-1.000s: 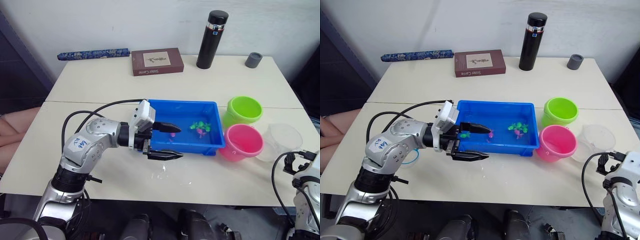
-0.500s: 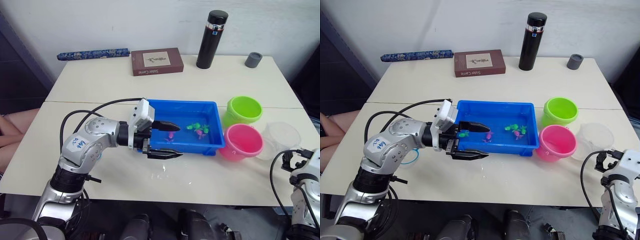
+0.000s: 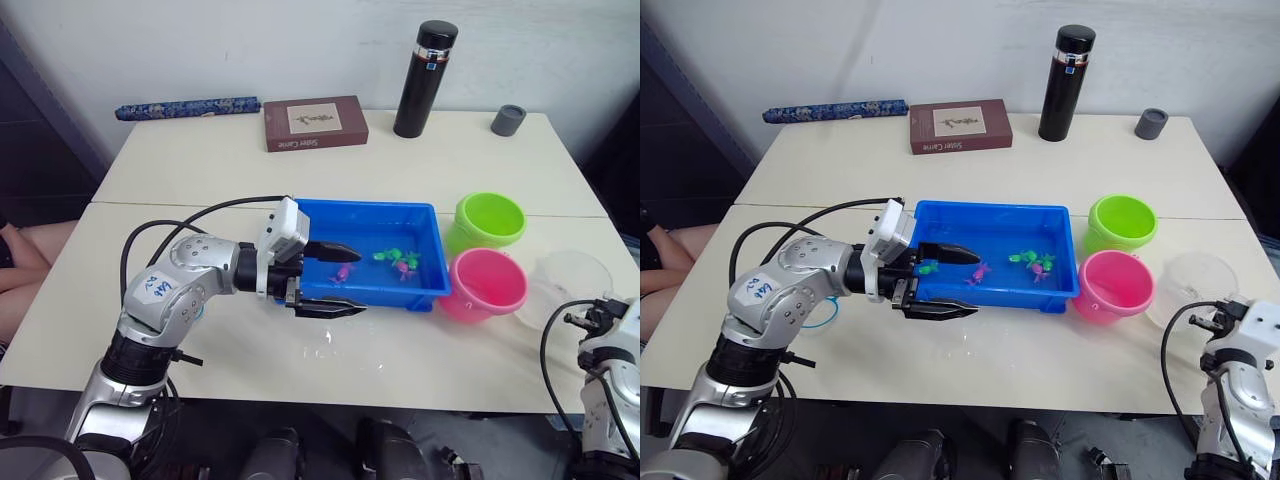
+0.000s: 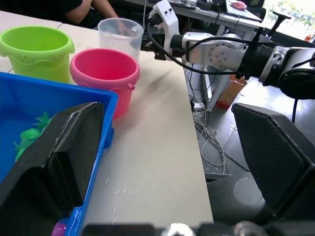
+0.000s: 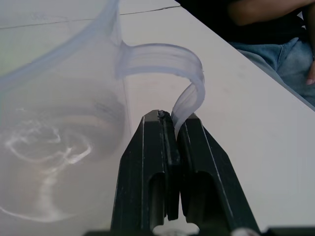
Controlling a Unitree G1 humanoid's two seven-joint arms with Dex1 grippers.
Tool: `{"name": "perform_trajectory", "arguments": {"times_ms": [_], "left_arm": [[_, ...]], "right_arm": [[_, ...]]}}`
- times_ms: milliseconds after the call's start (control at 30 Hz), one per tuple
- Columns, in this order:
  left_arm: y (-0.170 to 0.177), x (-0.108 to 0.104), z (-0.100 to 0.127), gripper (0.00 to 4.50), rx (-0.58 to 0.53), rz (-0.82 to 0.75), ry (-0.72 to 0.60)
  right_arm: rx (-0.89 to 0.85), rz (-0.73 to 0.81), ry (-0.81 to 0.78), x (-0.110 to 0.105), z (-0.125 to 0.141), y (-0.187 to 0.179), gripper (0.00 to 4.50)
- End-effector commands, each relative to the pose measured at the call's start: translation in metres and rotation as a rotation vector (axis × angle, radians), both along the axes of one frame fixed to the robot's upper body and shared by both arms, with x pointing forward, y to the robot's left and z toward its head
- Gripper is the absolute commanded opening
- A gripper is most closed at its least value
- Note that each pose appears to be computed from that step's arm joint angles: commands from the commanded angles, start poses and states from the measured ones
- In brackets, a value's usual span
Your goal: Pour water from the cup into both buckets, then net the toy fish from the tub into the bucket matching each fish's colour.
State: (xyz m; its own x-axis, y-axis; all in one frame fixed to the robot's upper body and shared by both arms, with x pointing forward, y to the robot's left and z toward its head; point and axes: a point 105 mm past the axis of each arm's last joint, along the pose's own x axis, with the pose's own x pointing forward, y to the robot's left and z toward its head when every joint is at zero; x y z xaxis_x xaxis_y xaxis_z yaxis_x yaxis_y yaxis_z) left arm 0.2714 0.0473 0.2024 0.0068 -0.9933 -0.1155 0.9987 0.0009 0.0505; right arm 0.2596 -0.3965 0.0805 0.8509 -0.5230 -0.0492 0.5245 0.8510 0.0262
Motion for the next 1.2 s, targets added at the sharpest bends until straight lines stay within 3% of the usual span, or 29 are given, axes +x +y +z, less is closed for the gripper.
{"name": "perform_trajectory", "arguments": {"times_ms": [33, 267, 533, 700, 800, 1200], "left_arm": [[-0.001, -0.001, 0.009, 4.5, -0.026, -0.017, -0.036], [-0.006, 0.003, 0.009, 4.5, -0.039, -0.029, -0.027], [-0.015, 0.006, 0.006, 4.5, -0.043, -0.059, -0.02], [-0.019, 0.009, 0.006, 4.5, -0.043, -0.057, -0.025], [-0.019, 0.009, 0.007, 4.5, -0.044, -0.055, -0.031], [-0.017, 0.01, 0.007, 4.5, -0.047, -0.029, -0.041]], "right_arm": [[-0.047, -0.048, -0.111, -0.015, 0.029, -0.009, 0.04], [-0.242, -0.057, -0.146, -0.034, 0.08, -0.006, 0.04], [-0.585, 0.055, -0.003, -0.026, 0.116, 0.02, 0.04], [-0.728, 0.098, 0.062, -0.013, 0.125, 0.035, 0.04], [-0.903, 0.151, 0.126, -0.002, 0.13, 0.049, 0.04], [-1.309, 0.209, 0.201, 0.011, 0.146, 0.071, 0.04]]}}
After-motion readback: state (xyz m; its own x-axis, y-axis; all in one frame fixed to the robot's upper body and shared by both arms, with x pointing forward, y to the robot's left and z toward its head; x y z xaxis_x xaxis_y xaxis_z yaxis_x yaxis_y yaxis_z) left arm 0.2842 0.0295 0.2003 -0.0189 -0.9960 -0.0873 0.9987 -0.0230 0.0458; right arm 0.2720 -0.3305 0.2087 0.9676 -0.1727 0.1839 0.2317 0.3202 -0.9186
